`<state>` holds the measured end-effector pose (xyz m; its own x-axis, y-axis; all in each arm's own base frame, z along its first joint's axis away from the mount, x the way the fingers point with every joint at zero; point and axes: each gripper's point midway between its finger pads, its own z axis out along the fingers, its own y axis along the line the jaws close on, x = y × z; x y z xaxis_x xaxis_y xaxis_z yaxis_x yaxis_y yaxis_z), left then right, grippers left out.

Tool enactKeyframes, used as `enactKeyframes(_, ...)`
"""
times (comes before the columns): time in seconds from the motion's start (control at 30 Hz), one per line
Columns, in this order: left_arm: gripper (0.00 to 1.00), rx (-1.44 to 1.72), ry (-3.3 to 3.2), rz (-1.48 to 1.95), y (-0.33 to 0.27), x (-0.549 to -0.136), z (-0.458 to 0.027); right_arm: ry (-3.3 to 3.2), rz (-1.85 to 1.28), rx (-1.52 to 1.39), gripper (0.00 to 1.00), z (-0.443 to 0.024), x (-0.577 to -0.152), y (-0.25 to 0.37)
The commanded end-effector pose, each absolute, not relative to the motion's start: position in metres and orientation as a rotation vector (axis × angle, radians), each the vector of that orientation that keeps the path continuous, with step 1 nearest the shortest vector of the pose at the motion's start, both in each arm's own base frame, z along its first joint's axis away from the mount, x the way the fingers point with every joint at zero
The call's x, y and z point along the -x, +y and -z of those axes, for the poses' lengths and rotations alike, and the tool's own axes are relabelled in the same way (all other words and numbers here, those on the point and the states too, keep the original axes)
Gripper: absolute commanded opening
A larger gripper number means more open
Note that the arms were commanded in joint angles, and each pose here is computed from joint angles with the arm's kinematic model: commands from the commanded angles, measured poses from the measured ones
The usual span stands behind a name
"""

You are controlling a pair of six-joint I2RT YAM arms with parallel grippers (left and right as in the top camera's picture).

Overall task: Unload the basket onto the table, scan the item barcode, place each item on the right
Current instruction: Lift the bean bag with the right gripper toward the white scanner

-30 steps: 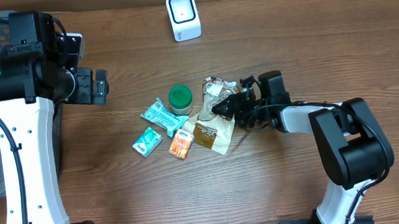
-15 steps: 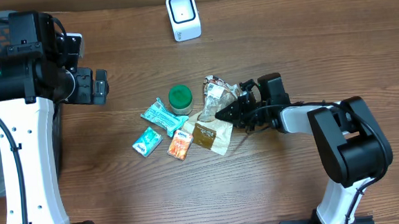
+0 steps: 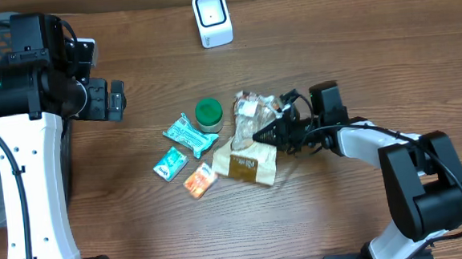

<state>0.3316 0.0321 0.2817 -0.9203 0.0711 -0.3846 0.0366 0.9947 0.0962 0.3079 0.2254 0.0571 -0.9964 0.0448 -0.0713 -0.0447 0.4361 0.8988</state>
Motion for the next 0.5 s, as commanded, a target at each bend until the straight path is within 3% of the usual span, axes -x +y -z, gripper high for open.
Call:
enactKeyframes(0.0,1.00,-0.093,2.736,-0.128,0.032,-0.334,-0.283,2.550,-1.636,0.187,0.04,-0.069,-0.301,0.233)
enactKeyframes(0.2,1.00,-0.093,2.736,-0.128,0.032,-0.334,-0.283,2.591,-1.581,0.399,0.04,-0.089,-0.295,0.230)
enactKeyframes(0.47,1.00,-0.093,2.736,-0.128,0.032,-0.334,-0.283,2.618,-1.373,0.790,0.04,-0.159,-0.294,0.218)
